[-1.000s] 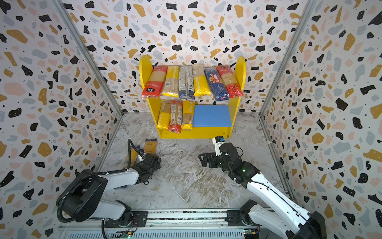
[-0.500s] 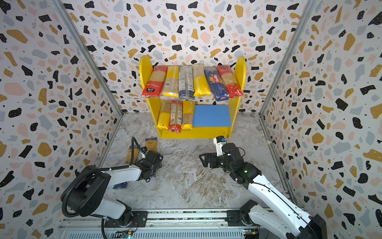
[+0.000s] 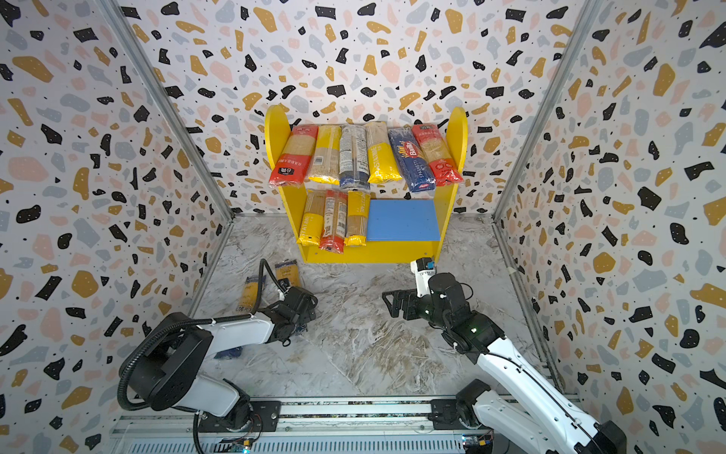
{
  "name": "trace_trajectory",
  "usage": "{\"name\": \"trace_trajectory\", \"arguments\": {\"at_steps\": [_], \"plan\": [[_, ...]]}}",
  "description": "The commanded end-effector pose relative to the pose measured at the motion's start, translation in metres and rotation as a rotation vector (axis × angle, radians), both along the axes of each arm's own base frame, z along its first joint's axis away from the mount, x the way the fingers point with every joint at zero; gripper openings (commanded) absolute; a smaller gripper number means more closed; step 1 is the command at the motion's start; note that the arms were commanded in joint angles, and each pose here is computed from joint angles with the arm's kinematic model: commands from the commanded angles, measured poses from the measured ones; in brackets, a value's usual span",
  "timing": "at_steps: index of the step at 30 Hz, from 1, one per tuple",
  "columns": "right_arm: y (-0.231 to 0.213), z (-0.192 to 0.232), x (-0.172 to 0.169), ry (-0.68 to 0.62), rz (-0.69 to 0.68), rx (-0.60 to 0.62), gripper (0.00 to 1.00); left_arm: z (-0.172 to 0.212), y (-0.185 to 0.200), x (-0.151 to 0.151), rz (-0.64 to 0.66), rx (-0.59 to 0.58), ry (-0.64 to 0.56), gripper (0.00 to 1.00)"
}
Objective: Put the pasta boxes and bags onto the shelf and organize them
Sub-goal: 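Close the left gripper on the end of the Molí Pasta pack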
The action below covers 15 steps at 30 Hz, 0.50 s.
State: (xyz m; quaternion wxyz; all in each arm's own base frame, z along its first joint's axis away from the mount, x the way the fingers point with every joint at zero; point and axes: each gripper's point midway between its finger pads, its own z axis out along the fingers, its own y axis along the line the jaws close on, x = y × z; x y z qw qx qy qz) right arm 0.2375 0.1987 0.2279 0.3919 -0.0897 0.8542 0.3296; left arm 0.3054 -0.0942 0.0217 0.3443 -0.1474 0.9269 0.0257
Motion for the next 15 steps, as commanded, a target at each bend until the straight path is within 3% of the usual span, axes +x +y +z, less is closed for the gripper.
{"name": "trace_trajectory", "arguments": {"at_steps": [1, 15], "plan": [[-0.004, 0.002, -0.005, -0.007, 0.009, -0.01, 0.99, 0.008, 0.005, -0.002, 0.027, 0.01, -0.027, 0.95], [-0.01, 0.013, -0.01, -0.026, -0.001, -0.012, 0.99, -0.01, 0.006, 0.001, 0.04, 0.029, -0.006, 0.97]]}}
